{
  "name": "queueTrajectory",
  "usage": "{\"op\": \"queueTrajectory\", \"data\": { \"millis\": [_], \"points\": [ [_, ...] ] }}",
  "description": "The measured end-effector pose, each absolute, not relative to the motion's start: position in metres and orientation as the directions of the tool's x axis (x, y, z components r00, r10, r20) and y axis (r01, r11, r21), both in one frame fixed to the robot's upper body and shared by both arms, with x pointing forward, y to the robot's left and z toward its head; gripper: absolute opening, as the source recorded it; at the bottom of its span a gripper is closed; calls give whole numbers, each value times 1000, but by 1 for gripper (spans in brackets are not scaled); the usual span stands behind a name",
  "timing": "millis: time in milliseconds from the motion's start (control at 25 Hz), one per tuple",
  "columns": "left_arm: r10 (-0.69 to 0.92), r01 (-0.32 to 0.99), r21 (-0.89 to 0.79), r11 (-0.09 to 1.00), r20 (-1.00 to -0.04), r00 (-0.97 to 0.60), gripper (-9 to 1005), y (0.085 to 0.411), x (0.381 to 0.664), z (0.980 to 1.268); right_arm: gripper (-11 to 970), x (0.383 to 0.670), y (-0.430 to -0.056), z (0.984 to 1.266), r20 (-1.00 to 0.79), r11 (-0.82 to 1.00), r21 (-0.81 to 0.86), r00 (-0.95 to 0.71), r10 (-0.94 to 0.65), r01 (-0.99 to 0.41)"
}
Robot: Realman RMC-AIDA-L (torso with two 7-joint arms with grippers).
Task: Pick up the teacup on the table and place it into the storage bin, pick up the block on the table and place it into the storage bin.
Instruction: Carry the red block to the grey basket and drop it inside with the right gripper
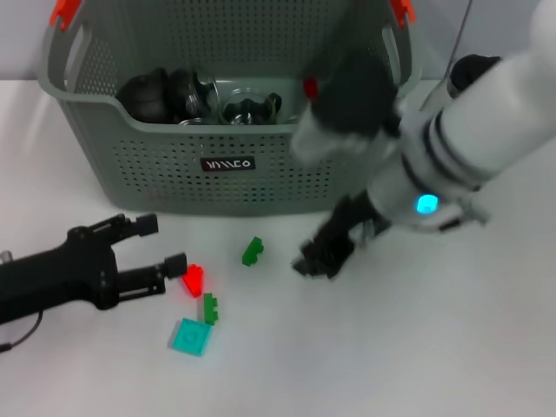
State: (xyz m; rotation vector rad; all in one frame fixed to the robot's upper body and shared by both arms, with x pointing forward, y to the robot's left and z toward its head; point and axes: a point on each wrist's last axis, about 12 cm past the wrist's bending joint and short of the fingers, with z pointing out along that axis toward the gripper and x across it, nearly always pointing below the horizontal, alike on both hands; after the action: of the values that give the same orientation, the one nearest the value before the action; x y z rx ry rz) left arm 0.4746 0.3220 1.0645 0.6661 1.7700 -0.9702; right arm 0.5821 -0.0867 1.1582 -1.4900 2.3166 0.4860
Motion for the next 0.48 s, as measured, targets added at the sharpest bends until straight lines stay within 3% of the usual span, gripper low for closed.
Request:
{"op": "queueTrajectory", "data": {
  "millis": [280,480],
  "points": [
    [33,791,-325,518,-917,-398,877,320,471,1061,231,585,-100,1266,-697,385,96,-338,-633,-918],
    [33,794,-324,515,-918,-395,877,319,473,1061,236,611,-132,1331,-858,475,98,-316,-405,-874]
  ]
}}
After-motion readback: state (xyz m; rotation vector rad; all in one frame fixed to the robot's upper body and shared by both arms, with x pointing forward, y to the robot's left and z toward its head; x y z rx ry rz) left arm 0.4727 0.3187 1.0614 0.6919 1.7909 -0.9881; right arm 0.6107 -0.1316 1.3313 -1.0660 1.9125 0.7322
